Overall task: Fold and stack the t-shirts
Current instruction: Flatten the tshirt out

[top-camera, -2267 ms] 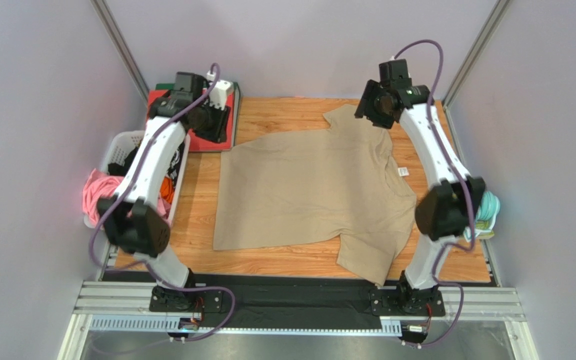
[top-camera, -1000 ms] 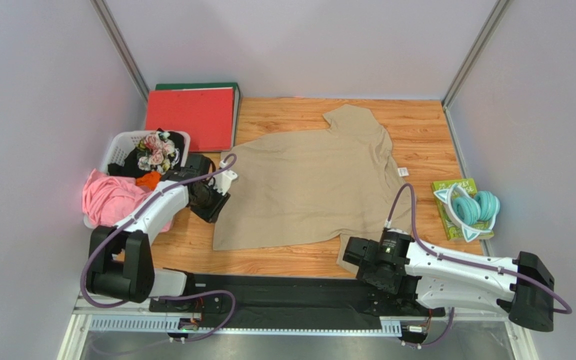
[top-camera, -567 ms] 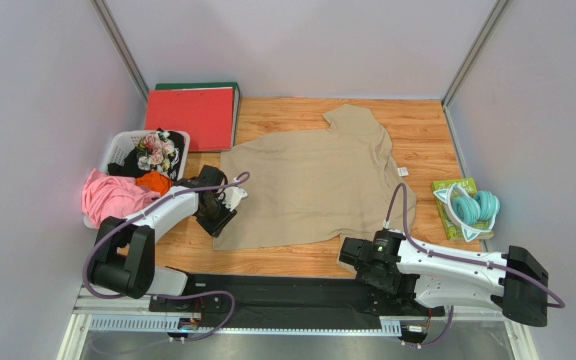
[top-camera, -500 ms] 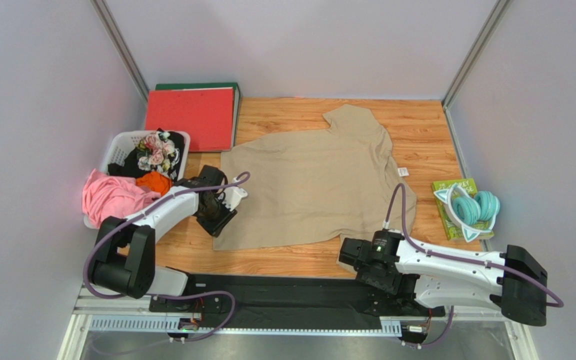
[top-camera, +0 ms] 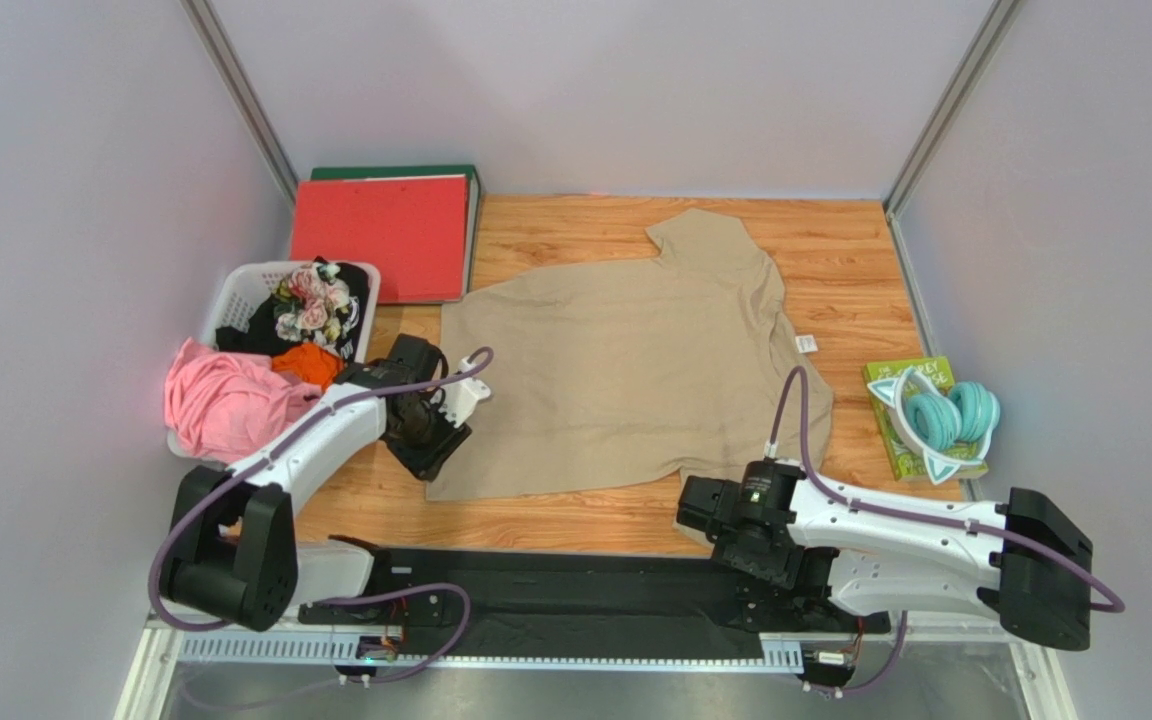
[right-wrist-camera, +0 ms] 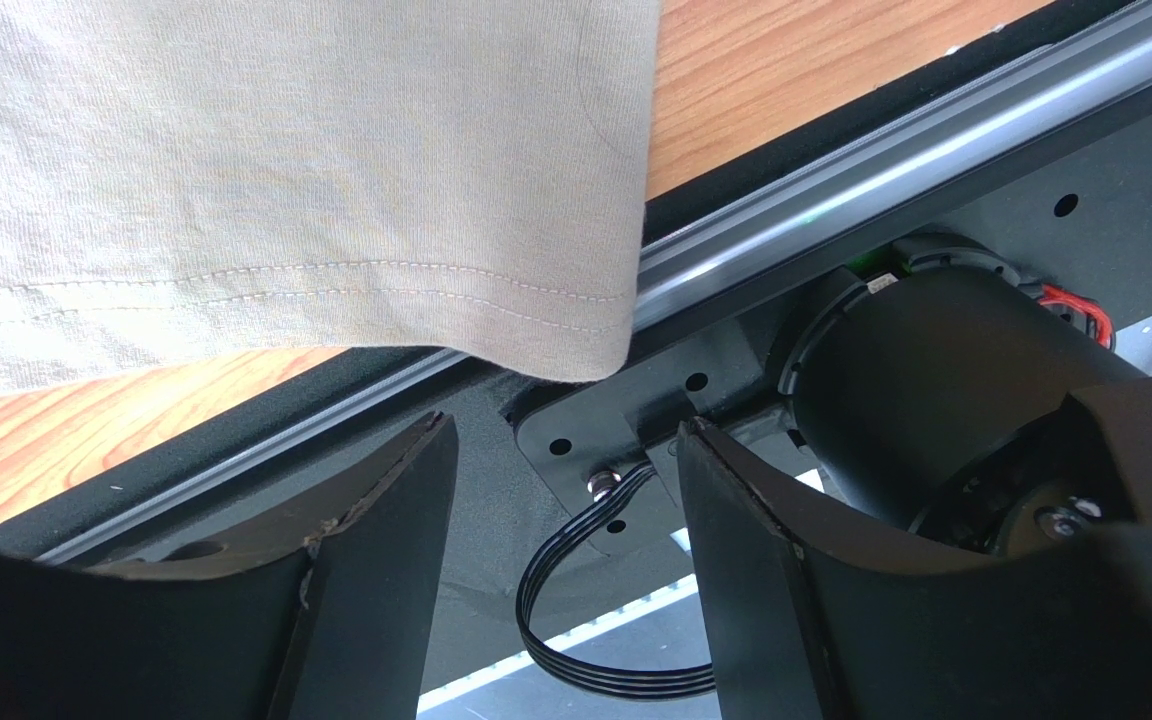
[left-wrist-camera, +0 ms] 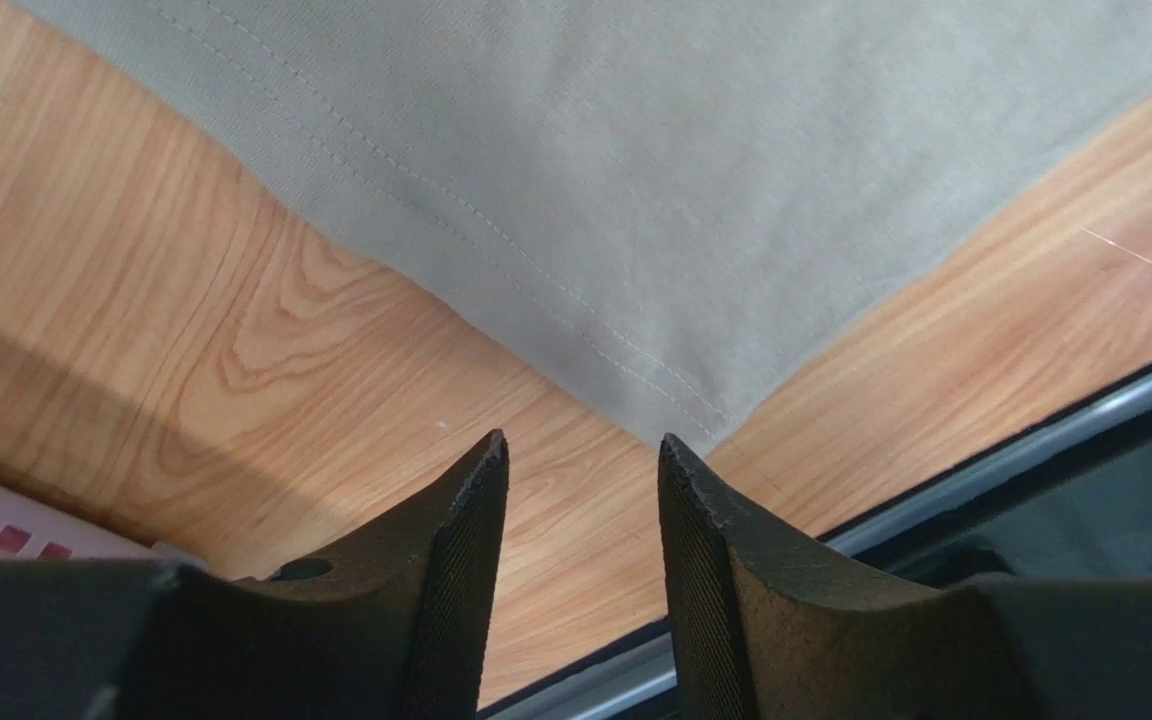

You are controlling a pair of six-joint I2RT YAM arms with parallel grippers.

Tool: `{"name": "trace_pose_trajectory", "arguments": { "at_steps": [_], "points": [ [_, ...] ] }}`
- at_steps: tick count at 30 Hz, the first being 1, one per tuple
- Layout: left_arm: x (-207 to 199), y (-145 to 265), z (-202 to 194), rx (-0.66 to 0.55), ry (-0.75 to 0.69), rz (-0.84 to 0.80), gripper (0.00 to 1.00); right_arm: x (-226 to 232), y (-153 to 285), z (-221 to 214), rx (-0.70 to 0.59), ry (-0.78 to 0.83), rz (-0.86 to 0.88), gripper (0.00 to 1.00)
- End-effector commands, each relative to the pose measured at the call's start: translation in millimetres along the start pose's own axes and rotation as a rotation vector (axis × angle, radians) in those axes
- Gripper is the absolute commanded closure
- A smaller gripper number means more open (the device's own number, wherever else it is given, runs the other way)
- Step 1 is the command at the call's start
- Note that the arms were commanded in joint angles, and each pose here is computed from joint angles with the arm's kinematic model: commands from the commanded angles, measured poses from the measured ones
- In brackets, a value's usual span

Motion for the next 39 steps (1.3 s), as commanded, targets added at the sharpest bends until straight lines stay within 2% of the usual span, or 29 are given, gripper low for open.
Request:
{"name": "trace_pose_trajectory", "arguments": {
  "at_steps": [1,5,14,28,32,39],
  "points": [
    [-10,13,-6,-0.034,-0.065,-0.032,0.49,3,2,4,-0.036,0.004,0.013,0.39],
    [-16,7,-8,-0.003,-0.115,-0.060,0.49,4,4,5,-0.041,0.000,0.025,0.39],
    [-16,-19,-16,0.145,-0.108,-0.128,0.51,5,7,7,-0.051,-0.007,0.034,0.38],
    [-16,-25,-6,0.126,-0.089,-0.161,0.52,2,11,13,-0.092,-0.030,0.022,0.38],
    [-15,-25,-1,0.122,-0.086,-0.164,0.57,2,12,15,-0.100,-0.040,0.028,0.38],
    [-20,-26,7,0.130,-0.121,-0.165,0.57,1,10,13,-0.091,-0.029,0.019,0.38]
  ]
}}
Point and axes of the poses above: each gripper's point midway between its finger pads, its own y axis back along the fingers, its own x axis along the line the jaws close on, z = x × y, the point moved 7 cm from there along y, back along the fingers, and after that the axes turned 3 degrees about -y, right-handed, at the moved point
